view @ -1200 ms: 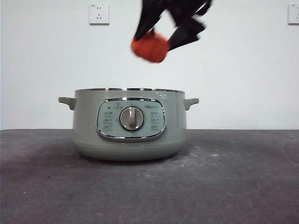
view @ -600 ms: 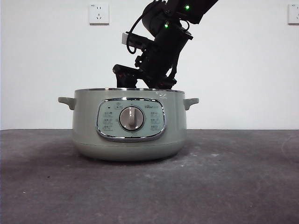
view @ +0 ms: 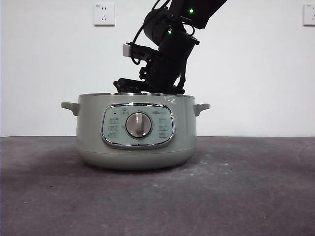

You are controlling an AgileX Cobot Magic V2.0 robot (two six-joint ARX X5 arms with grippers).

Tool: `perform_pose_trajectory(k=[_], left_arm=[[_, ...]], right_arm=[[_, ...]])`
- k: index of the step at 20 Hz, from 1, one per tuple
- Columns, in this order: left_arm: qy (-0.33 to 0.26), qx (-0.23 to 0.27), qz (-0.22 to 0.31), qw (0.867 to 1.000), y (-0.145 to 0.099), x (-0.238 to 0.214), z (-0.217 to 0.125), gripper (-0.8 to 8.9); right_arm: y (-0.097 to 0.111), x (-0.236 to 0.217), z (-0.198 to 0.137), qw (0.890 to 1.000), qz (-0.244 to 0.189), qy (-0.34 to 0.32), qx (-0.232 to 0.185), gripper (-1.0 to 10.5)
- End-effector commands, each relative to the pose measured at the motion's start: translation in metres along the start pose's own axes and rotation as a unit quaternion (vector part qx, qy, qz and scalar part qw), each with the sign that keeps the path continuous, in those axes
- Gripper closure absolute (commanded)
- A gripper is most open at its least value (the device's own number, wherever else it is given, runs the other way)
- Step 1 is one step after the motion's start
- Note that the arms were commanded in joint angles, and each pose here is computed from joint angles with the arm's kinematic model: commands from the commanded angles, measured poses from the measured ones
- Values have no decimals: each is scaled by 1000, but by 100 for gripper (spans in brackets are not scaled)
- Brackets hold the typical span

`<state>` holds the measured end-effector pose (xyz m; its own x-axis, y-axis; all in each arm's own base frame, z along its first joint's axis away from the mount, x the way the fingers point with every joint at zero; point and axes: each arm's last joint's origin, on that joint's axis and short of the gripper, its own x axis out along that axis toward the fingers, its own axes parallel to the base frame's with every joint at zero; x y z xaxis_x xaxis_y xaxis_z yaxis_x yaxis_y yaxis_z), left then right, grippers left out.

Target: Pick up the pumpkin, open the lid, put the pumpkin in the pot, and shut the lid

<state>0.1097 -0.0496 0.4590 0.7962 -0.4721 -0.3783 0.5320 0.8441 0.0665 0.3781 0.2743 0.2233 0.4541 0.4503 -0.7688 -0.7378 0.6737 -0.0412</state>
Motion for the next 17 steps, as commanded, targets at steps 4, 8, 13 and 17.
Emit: perform_pose_trajectory(k=[4, 8, 13, 17], left_arm=[[-31, 7, 3, 999, 2, 5, 9, 822], [-20, 20, -2, 1000, 8, 43, 18, 822], [-4, 22, -43, 999, 17, 121, 24, 822], [16, 18, -59, 998, 22, 179, 17, 822]], right_arm=[[1, -70, 24, 997, -39, -60, 19, 371], [3, -203, 26, 980, -143, -119, 66, 380], [21, -323, -10, 971, -142, -174, 80, 380], [33, -367, -33, 970, -117, -200, 76, 380]])
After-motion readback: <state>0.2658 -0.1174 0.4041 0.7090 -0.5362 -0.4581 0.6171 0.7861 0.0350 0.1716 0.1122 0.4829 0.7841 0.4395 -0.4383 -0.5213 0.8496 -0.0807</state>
